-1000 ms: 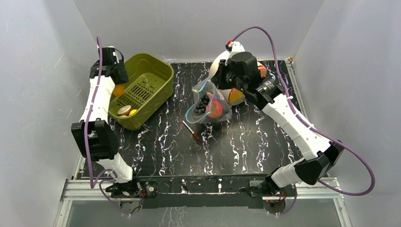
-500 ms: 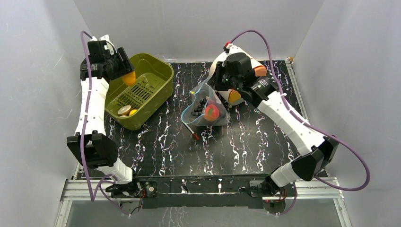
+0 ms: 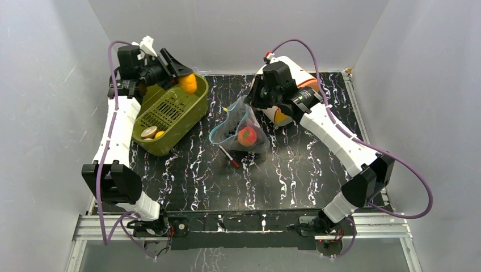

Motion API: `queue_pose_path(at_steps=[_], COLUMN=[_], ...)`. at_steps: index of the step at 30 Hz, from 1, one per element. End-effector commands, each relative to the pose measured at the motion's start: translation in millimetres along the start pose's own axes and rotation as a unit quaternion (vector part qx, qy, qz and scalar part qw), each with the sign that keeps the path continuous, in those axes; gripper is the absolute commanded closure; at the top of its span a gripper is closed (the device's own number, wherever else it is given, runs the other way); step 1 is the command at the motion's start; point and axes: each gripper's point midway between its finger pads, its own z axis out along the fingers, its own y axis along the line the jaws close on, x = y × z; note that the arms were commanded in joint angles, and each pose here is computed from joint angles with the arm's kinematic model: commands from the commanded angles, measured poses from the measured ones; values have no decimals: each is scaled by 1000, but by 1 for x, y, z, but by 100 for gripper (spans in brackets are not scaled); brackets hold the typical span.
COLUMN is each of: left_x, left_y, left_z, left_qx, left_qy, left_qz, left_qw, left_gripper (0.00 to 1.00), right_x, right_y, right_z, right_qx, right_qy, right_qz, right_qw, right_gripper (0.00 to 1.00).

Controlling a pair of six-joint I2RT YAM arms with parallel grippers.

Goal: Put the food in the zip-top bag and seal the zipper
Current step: Place the fake fruit in the zipper food storage bag.

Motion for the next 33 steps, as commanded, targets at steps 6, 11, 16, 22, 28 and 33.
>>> queue_pose_path(at_steps=[6,11,16,22,28,33], left_x=[48,86,120,150,162,168], left_y=[-108,-128,-141,-134,-117,-104], left_z=[-6,-10,-20,-26,-19,-12], left_qx=[190,243,297,327,303,285], left_qy=[70,109,101,90,88,83], left_qz=[64,99,180,234,277,313], left_qw=[977,959,932,911,908,902], left_gripper=[69,71,70,73,73,74], right_x=[-40,-44,-46,-48,-49,-47], right_y=[28,28,32,36,38,41], right_z=[-8,-8,-9,-11,-13,-14], right_qx=[-42,-44,-58,-70,-76,-89], right_qy=[-53,-57,-56,-56,-58,-53], right_qz=[39,45,51,55,55,52], right_qw=[997,996,995,994,994,993], right_gripper=[100,100,100,100,100,100])
